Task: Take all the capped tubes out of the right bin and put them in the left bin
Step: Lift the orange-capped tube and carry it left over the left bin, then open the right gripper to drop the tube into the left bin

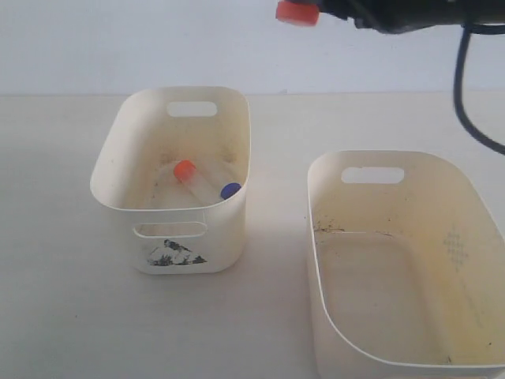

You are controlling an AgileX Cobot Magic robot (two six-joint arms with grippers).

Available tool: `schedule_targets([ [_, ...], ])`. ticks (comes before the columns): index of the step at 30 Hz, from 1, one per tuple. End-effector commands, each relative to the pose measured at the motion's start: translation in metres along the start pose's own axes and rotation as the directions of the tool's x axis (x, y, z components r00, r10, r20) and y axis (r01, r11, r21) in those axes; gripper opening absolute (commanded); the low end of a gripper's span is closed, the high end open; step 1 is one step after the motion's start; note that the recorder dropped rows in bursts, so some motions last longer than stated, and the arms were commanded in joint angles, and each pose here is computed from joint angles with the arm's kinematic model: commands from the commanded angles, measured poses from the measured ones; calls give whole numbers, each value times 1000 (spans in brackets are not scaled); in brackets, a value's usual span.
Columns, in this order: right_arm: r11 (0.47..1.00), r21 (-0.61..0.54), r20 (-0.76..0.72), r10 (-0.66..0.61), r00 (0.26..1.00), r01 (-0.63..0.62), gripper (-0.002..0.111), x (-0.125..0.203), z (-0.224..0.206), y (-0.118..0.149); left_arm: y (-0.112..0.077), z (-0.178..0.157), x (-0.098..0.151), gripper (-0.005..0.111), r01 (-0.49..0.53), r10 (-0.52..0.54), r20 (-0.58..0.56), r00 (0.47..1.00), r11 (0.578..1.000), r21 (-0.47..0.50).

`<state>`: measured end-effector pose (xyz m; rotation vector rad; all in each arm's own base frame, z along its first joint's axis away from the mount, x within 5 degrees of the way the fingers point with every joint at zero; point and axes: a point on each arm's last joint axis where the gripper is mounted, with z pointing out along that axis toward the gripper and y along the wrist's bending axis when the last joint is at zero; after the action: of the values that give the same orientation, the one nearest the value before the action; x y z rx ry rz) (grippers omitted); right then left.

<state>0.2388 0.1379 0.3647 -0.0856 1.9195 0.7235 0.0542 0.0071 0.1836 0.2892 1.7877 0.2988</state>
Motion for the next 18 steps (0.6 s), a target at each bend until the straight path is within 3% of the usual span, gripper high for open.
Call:
schedule_targets([
  [1, 996, 5, 43, 92, 995, -92, 0, 6, 28, -3, 0, 0, -1, 4, 11, -11, 8, 1000, 1000, 5],
  [3, 1000, 5, -5, 24, 1000, -24, 0, 18, 41, 0, 0, 0, -1, 4, 11, -11, 8, 1000, 1000, 5],
  [5, 992, -23, -75, -127, 989, 126, 0, 35, 52, 7, 0, 0, -1, 4, 11, -11, 8, 1000, 1000, 5],
  [8, 917, -101, -134, -396, 908, 385, 0, 53, 60, 18, 0, 0, -1, 4, 11, -11, 8, 1000, 1000, 5],
  [10, 871, -112, -110, -490, 865, 479, 0, 55, 63, 20, 0, 0, -1, 4, 11, -11, 8, 1000, 1000, 5],
  [15, 933, -37, 13, -358, 933, 359, 0, 43, 66, 20, 0, 0, -1, 4, 11, -11, 8, 1000, 1000, 5],
  [18, 940, -19, 13, -340, 940, 340, 0, 48, 75, 17, 0, 0, -1, 4, 11, -11, 8, 1000, 1000, 5],
])
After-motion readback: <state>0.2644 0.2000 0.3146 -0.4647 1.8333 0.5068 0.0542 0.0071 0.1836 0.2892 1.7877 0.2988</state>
